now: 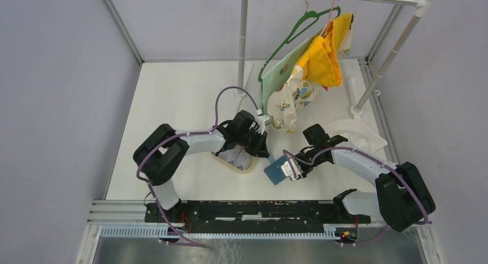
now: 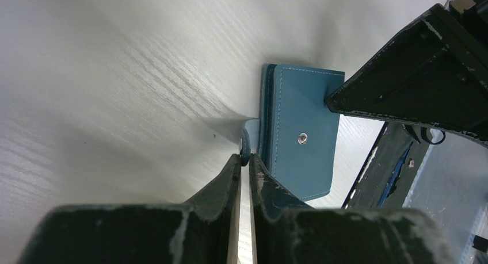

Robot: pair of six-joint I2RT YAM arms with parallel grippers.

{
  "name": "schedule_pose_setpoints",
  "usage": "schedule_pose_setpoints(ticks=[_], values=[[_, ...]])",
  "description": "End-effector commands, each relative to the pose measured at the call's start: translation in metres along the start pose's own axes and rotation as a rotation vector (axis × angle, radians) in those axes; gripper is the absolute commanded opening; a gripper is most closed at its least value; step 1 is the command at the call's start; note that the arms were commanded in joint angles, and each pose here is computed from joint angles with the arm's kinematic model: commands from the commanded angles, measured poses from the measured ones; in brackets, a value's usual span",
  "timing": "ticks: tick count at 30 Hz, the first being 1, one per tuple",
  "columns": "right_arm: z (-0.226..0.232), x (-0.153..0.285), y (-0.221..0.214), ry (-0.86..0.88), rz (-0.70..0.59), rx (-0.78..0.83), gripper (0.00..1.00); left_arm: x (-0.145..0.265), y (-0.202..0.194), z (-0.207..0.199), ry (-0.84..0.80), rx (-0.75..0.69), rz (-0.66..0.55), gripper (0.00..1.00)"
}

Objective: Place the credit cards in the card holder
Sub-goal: Close the card holder at the center of the board.

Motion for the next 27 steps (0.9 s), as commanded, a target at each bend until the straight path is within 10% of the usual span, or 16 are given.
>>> schedule_pose_setpoints(ticks=[1,27], values=[[-0.0023,-0.0006,-0.0017,-0.004,0.011,-0.001,0.37,-0.0025,0.015,-0.0025,-0.049,-0.066,-0.043,0.15],[-0.0017,-0.0012,-0.0021,0.003,0.012,-0.006,0.37,0.0026,0.023,0.0001,-0.058,-0.054,-0.072,0.21]])
Point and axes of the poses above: each gripper's point midway between its finger pads, its own x axis back along the fingers, its own z axis along the line the jaws close on, y = z × x, the point moved 2 cm from there along x, back along the fingers, and after that the axes turned 12 degrees about -x, right-handed, at the moved point
